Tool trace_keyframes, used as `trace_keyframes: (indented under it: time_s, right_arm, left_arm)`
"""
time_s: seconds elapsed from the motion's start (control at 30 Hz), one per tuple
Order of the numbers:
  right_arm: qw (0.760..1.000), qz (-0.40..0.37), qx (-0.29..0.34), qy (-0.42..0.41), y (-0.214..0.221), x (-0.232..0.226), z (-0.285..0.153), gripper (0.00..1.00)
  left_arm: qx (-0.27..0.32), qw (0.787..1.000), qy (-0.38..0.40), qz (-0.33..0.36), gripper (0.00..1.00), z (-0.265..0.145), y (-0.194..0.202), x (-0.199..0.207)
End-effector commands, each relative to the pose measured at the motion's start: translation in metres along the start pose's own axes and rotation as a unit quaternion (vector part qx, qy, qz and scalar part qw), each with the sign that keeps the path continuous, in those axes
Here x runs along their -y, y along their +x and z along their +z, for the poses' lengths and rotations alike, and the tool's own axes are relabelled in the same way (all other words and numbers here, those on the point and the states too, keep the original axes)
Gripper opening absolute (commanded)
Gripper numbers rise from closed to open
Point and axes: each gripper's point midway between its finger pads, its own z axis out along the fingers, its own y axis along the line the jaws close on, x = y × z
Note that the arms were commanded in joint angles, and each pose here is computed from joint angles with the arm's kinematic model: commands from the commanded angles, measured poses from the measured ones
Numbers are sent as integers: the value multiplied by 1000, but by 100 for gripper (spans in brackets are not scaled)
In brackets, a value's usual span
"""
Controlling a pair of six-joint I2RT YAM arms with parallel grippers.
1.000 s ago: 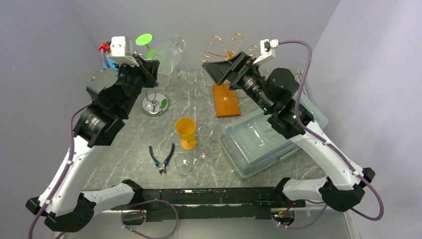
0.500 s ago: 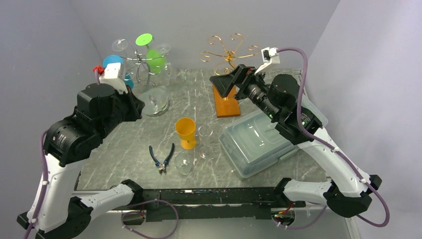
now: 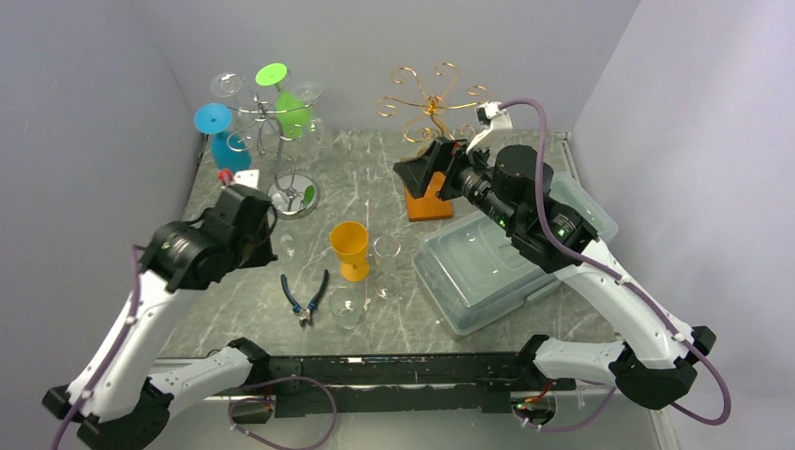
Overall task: Take the wine glass off the wine glass rack
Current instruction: Place the wine glass at the center of the board.
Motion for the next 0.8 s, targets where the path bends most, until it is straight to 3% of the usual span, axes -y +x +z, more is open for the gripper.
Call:
trace_keyframes:
  time_s: [0.0, 0.47, 0.77]
  right_arm:
    - [1000, -10, 7, 0, -4, 2, -10, 100]
    - [1000, -11, -11, -3, 10, 7, -20, 100]
    - [1000, -11, -21, 0, 18, 10, -21, 100]
  left_arm:
    - [-6, 1000, -21, -22, 0, 32, 1, 7]
    - [-138, 990, -7, -41, 0, 134, 23, 9]
    - [-171, 983, -44, -44, 0, 155, 42, -7]
